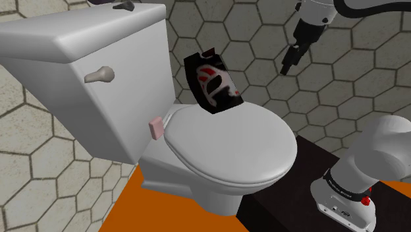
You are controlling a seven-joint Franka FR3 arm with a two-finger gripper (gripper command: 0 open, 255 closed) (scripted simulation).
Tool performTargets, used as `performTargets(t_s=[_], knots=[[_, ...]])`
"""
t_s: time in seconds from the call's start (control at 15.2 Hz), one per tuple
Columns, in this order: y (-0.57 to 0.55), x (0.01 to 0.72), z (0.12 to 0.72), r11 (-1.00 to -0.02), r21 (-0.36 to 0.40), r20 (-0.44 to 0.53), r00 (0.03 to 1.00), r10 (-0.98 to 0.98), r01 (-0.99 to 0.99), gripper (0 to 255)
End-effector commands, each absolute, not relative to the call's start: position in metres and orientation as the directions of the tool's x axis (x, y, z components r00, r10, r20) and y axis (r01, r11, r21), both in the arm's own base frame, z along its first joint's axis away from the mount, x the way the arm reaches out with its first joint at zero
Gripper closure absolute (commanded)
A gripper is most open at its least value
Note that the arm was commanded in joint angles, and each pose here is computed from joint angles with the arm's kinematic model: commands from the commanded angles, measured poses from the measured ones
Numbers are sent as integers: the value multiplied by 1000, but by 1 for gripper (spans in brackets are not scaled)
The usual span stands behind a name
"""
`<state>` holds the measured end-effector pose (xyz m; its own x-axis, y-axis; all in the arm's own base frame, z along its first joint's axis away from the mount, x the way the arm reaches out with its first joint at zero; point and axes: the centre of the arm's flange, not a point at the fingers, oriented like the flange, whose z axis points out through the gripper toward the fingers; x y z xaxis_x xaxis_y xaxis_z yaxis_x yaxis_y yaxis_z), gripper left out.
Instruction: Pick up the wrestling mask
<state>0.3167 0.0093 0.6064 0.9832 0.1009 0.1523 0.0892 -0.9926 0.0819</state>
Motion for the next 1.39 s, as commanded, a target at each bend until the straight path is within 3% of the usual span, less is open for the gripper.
performTargets(t_s=[0.0, 1.32], knots=[[9, 317, 606, -993, 82, 152, 983, 101, 89, 0], [75, 568, 624, -994, 94, 192, 981, -32, -51, 0]])
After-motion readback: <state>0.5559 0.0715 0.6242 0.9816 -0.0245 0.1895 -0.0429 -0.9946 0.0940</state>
